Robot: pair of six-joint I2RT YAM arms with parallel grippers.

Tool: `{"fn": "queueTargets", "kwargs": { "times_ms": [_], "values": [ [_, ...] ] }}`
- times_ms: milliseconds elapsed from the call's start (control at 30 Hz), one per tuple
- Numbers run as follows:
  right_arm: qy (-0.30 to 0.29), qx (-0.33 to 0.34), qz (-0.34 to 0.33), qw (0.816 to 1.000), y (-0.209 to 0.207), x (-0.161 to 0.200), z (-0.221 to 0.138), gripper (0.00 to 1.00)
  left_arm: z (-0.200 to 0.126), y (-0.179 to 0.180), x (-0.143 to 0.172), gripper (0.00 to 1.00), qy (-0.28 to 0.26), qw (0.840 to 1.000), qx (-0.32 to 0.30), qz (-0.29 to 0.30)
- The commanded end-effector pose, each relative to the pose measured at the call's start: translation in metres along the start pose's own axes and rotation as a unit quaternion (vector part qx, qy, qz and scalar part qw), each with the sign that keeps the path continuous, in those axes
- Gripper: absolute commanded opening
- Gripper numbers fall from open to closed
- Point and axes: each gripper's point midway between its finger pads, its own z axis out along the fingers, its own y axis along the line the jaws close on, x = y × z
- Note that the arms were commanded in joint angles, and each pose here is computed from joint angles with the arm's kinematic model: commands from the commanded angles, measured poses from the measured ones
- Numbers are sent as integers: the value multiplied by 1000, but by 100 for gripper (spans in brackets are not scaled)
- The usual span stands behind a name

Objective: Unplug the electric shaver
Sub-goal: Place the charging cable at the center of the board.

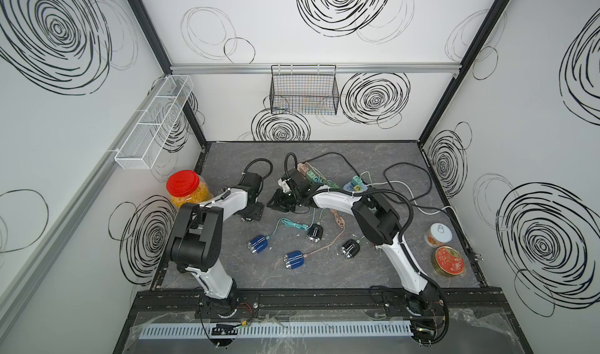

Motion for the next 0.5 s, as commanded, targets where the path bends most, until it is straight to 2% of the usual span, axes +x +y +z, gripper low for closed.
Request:
{"fn": "queueTargets", "kwargs": {
  "times_ms": [0, 167, 367, 467],
  "values": [
    [-13, -15, -21, 1000, 25, -2, -23, 28, -4, -1, 3, 81, 4, 1000, 0, 2],
    [-32, -8, -45, 998, 36, -1, -52, 30, -21, 2, -7, 83, -33, 999, 14, -19],
    [-48, -7, -81, 996, 53, 3, -85, 48, -55, 4, -29, 86, -103, 993, 34, -43],
    [-60, 4, -97, 993, 55, 5, -102, 54, -75, 5, -39, 89, -138, 988, 44, -49]
  ]
}}
